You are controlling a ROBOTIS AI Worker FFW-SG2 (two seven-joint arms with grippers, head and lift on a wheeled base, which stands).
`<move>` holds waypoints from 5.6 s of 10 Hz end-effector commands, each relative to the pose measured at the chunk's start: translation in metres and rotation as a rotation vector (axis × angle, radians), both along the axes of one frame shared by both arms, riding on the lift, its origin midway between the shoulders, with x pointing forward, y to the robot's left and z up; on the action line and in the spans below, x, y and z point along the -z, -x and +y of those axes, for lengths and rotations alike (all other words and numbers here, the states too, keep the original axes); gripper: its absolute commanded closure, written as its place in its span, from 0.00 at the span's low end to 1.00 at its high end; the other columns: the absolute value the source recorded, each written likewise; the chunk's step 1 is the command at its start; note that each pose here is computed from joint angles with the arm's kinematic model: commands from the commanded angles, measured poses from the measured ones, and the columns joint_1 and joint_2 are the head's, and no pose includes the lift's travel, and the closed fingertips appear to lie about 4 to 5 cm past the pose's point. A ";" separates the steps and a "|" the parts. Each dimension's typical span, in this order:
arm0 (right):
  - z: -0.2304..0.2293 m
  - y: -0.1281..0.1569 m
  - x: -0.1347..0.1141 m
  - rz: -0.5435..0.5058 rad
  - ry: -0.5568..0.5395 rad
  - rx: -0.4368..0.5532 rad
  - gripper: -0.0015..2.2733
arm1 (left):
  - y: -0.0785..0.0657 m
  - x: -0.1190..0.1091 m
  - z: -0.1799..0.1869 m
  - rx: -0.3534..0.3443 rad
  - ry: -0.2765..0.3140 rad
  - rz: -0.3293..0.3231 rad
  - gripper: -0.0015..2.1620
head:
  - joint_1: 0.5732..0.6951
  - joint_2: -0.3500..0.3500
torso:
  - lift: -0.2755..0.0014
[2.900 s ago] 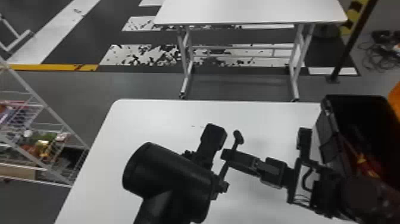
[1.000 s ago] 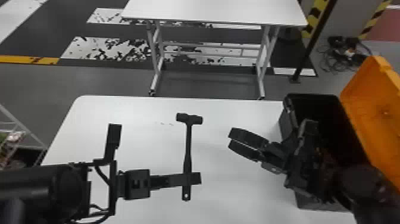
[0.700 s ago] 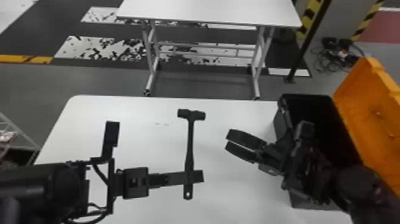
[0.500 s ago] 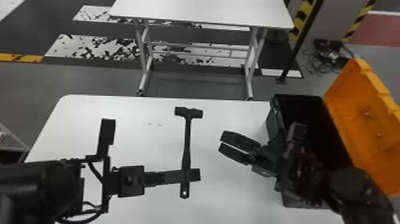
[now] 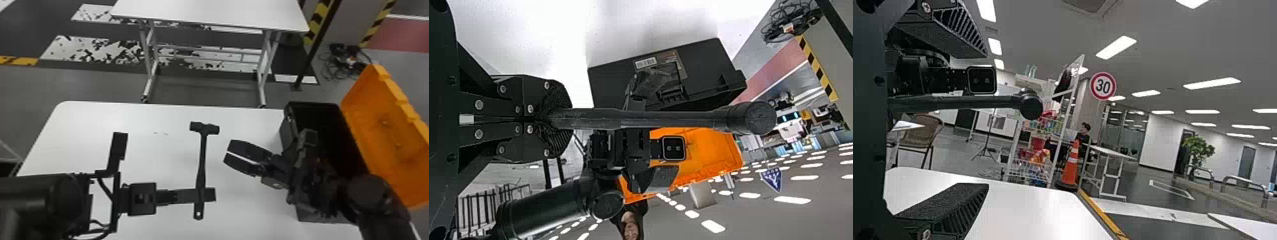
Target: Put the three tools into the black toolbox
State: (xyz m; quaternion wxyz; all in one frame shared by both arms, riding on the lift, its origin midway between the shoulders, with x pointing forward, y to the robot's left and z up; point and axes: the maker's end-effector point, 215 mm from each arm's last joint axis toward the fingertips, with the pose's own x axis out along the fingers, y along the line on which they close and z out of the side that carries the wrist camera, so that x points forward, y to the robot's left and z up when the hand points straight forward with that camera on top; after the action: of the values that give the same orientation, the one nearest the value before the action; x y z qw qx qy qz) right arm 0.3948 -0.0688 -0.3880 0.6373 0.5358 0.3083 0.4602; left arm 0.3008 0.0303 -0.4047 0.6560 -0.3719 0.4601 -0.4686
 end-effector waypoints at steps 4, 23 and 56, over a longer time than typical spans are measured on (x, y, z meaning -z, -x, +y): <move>0.030 0.016 -0.003 -0.006 0.010 -0.097 0.04 | 0.003 -0.006 -0.007 0.019 0.026 -0.003 0.99 | 1.00 0.45 | 0.81; 0.030 0.036 0.002 0.043 0.029 -0.150 0.99 | 0.026 0.013 -0.012 0.036 0.029 0.063 0.00 | 1.00 0.44 | 0.81; -0.216 -0.009 0.007 -0.395 1.046 0.503 0.03 | 0.064 0.016 0.092 -0.221 -0.222 0.005 0.03 | 1.00 0.00 | 0.81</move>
State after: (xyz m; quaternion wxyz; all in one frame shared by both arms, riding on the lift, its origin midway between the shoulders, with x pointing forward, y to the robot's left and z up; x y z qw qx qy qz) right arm 0.4105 -0.2969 -0.3967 0.9558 0.0952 0.2233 0.1660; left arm 0.2392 0.1242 -0.4216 0.7398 -0.3465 0.4671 -0.3385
